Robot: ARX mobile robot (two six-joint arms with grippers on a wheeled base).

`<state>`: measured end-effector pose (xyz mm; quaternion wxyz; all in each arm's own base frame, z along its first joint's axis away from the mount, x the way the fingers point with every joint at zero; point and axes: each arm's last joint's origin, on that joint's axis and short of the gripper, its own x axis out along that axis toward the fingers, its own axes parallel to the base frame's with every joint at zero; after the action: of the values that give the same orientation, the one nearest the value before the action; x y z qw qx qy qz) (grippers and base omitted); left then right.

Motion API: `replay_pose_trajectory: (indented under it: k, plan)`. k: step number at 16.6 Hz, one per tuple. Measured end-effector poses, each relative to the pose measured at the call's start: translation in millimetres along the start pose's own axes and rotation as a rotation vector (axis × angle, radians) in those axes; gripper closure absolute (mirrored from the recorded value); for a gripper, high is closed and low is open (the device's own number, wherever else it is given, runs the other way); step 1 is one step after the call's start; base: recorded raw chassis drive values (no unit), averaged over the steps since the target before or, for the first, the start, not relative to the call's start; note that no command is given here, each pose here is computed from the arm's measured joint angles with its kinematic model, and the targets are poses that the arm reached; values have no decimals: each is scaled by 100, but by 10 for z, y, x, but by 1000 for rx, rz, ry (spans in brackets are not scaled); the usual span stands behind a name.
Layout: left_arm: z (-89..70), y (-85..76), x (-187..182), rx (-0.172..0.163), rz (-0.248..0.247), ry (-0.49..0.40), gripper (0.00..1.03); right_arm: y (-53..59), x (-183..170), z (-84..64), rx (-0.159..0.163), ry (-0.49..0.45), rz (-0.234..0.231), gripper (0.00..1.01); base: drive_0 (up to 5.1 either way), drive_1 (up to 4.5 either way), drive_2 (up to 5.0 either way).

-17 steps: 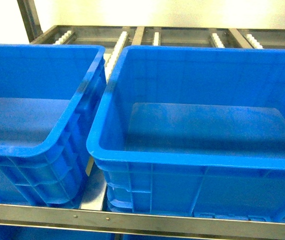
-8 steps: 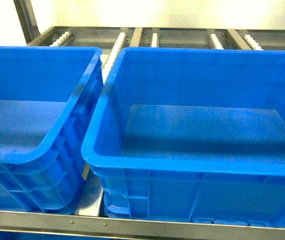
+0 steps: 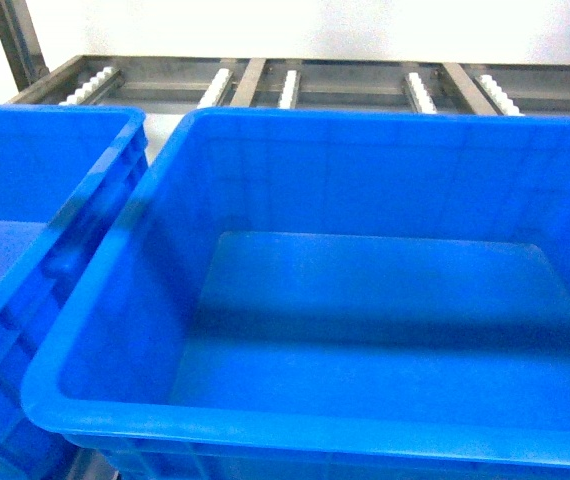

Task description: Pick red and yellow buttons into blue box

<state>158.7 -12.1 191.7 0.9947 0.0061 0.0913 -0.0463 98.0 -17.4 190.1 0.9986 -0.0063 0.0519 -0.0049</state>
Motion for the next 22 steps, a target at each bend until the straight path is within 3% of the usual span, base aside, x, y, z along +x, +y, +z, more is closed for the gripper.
replay_pose_trajectory:
  k: [6, 13, 15, 17, 22]
  plan:
    - [6, -14, -2, 2, -20, -6, 71, -3, 0, -2, 0, 2, -10, 72, 0, 0, 0]
    - [2, -2, -1, 0, -3, -2, 71, 12, 2, -2, -10, 4, -10, 72, 0, 0, 0]
    - [2, -2, -1, 0, -3, -2, 71, 131, 3, 41, -29, 10, 44, 72, 0, 0, 0]
    - [2, -2, -1, 0, -3, -2, 71, 274, 137, 199, -49, -47, 95, 72, 0, 0, 0]
    - [2, -2, -1, 0, -3, -2, 71, 757, 865, 423, -79, -34, 207, 72, 0, 0, 0]
